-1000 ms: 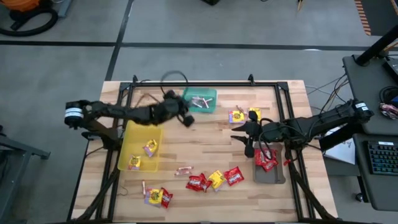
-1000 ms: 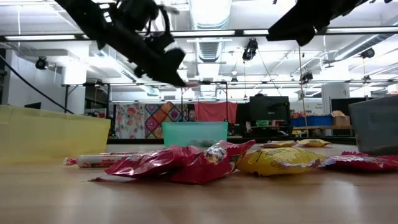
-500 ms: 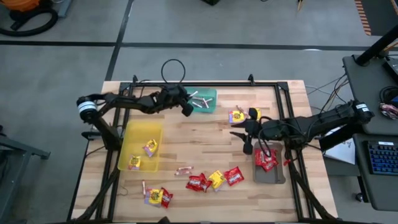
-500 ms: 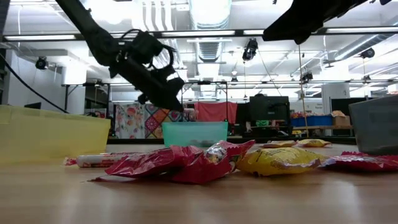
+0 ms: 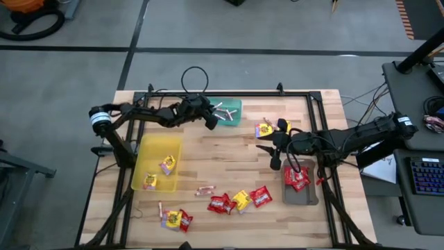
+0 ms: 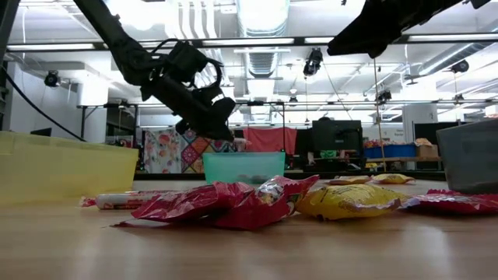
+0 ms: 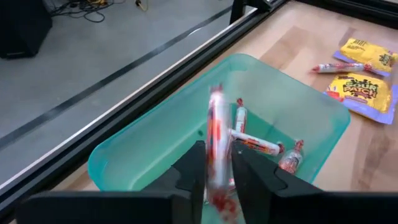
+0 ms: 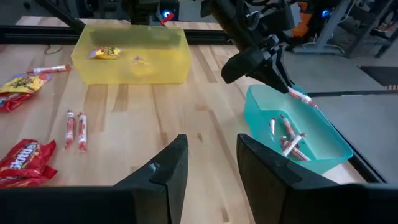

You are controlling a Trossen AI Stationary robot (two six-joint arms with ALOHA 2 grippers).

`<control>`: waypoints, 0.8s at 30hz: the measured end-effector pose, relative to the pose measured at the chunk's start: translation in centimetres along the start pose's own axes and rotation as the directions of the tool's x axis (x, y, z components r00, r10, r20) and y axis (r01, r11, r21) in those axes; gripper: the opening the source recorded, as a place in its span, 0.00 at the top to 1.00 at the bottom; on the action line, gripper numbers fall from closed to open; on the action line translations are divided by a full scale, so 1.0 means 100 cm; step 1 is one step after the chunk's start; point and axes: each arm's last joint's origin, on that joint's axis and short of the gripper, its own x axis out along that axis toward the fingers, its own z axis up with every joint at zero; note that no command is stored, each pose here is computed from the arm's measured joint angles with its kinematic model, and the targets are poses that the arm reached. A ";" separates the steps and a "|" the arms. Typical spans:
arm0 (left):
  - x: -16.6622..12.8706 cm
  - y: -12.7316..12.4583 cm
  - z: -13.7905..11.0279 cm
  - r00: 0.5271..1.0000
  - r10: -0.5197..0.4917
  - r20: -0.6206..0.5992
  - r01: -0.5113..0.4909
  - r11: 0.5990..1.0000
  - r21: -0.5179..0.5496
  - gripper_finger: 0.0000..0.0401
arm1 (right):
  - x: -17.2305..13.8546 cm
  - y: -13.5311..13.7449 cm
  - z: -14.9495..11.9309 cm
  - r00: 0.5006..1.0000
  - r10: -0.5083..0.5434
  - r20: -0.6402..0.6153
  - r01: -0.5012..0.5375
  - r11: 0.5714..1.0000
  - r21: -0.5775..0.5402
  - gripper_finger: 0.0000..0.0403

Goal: Sort candy
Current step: Put the white candy into the green bin, then put the yellow candy into the yellow bin

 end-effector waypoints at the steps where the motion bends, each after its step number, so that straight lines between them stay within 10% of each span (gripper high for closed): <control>1: 0.000 0.000 0.000 1.000 0.000 0.000 0.000 1.000 0.000 0.83 | 0.000 0.000 0.000 1.000 0.000 0.000 0.000 1.000 0.001 0.68; 10: -0.015 -0.005 0.011 0.998 -0.061 0.013 0.061 0.998 -0.007 0.68 | 0.000 -0.001 0.000 1.000 -0.003 0.000 0.003 0.999 0.038 0.68; 24: -0.119 -0.079 0.026 0.915 -0.397 0.079 0.388 0.916 0.106 0.72 | 0.012 -0.018 0.005 0.998 -0.065 -0.024 0.069 0.964 0.257 0.74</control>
